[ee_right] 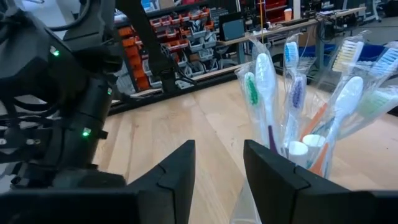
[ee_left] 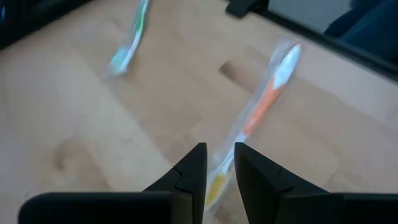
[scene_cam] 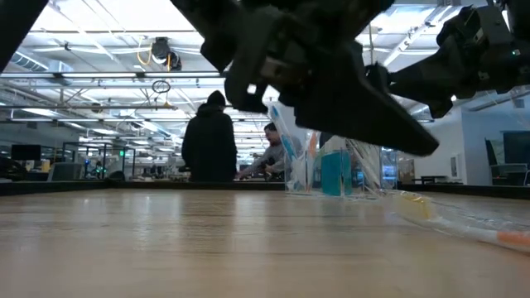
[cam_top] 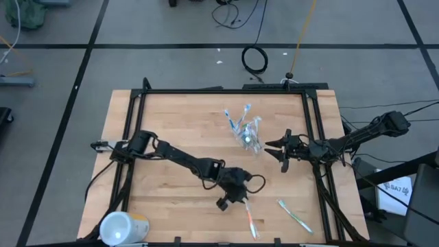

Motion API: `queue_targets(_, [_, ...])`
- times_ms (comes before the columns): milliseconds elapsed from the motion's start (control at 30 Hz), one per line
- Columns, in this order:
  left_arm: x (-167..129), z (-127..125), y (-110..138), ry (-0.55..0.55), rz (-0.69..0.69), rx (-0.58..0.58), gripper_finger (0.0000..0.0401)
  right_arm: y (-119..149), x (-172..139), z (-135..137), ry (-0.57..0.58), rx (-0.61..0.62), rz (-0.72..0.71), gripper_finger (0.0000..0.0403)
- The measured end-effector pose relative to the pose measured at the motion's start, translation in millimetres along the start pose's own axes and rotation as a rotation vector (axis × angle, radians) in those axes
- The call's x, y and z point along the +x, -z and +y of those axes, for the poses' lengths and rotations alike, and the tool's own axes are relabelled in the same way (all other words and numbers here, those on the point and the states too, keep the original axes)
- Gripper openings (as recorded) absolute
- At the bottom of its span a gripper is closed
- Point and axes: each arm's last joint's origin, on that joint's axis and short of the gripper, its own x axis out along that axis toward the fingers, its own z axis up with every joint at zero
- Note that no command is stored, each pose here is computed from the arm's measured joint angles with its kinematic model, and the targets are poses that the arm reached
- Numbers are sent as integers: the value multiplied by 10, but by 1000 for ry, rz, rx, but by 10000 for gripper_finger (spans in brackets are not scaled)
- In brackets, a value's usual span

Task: Pick & Place toothbrushing station
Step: Put the orange toothbrush into the transparent organizer

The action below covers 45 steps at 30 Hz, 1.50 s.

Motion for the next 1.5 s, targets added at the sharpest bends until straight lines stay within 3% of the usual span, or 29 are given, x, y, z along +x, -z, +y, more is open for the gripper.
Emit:
queue_targets(233, [-54,147,83,-12,8,-64,89,0,0,0,0,0,0,128])
queue_targets(400, [-68,143,149,35,49,-53,88,0,0,0,1,0,0,128])
queue_targets(533, [-66,150,147,8,56,-71,88,0,0,0,1,0,0,128])
queue_targets(800, [-53,125,124,1,52,41,89,-1,1,0,1,0,0,128])
queue_targets(900, [-53,120,142,-11,79,41,105,0,1,0,1,0,0,128])
queue_targets(1233, [-21,74,189,-13,134,106,214,1,1,0,2,-4,3,128])
queue_targets(1367, [-2,74,227,-13,150,128,216,1,2,0,2,-3,3,128])
queue_targets(1500, [-11,99,213,-47,150,132,191,3,2,-1,2,-3,5,128])
